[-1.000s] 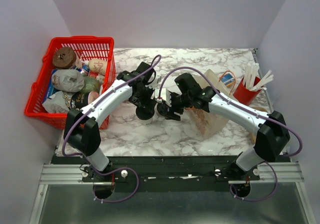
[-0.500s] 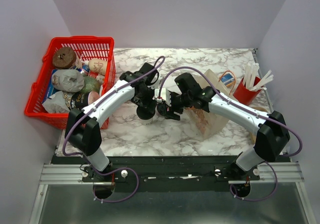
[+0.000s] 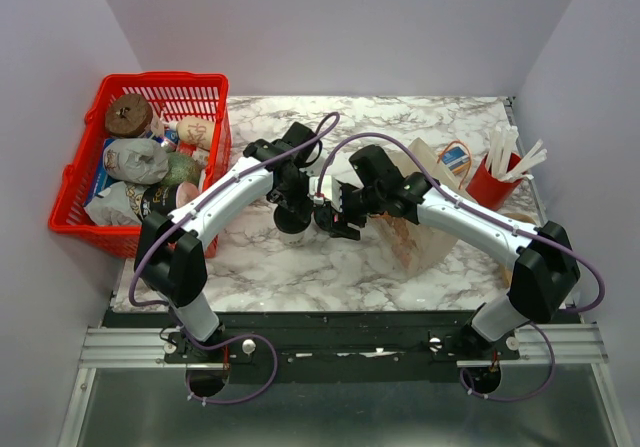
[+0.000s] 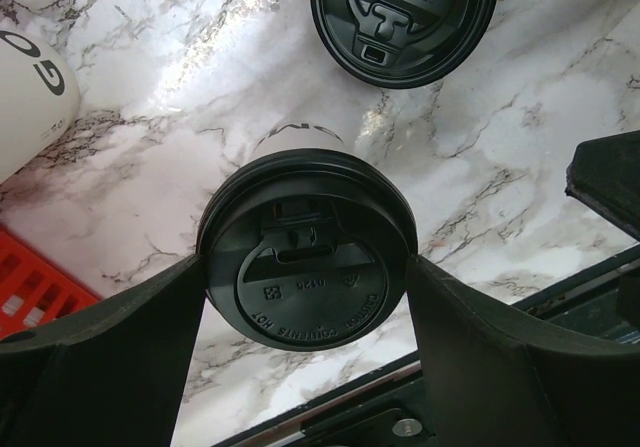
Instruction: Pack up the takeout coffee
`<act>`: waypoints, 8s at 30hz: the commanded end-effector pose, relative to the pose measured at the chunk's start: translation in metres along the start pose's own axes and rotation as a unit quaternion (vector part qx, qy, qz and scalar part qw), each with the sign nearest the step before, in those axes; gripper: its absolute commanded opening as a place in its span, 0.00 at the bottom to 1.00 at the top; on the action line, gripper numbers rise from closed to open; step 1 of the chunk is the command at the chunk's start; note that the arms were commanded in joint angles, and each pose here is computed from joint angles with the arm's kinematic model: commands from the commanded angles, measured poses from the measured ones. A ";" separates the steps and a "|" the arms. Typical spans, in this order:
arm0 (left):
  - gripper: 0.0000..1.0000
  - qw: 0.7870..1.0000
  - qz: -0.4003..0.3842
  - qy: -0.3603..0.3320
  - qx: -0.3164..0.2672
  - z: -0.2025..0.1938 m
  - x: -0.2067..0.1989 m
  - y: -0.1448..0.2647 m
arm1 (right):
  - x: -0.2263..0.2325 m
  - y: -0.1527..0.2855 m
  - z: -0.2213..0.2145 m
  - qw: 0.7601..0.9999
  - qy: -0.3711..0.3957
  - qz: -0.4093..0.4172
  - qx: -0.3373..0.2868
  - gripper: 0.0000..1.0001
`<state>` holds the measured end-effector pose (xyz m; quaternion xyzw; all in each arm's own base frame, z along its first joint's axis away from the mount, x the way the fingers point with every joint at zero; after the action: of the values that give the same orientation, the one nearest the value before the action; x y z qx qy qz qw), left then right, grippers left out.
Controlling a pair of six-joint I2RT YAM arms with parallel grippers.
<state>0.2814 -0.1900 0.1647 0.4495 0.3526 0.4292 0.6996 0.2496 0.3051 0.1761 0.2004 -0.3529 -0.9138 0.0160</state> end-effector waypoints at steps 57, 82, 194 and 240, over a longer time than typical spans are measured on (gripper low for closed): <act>0.98 1.000 0.006 0.024 0.012 -0.011 0.007 0.013 | -0.010 -0.001 0.005 1.000 0.000 -0.010 -0.004 0.78; 0.98 0.999 -0.021 0.035 0.011 -0.007 -0.001 0.014 | -0.012 -0.001 0.006 1.000 -0.001 -0.007 -0.003 0.78; 0.98 0.994 -0.032 -0.101 -0.003 -0.005 0.012 0.011 | -0.007 -0.001 0.007 1.000 -0.003 0.006 -0.006 0.79; 0.85 0.993 -0.063 -0.092 0.035 -0.027 0.017 -0.010 | -0.006 -0.006 0.004 1.000 -0.009 0.010 -0.005 0.79</act>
<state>0.2816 -0.1673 0.1587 0.4770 0.3046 0.3553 0.7439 0.2536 0.3095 0.1752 0.1937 -0.3579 -0.9132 0.0199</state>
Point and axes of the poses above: each gripper's point midway between its finger pads, its own y axis back along the fingers, its own x axis along the line the jaws close on, z = x × y, the point moved 3 cm from there along y, back along the fingers, and after that the axes turned 14 degrees about y, right-handed, at the moved point
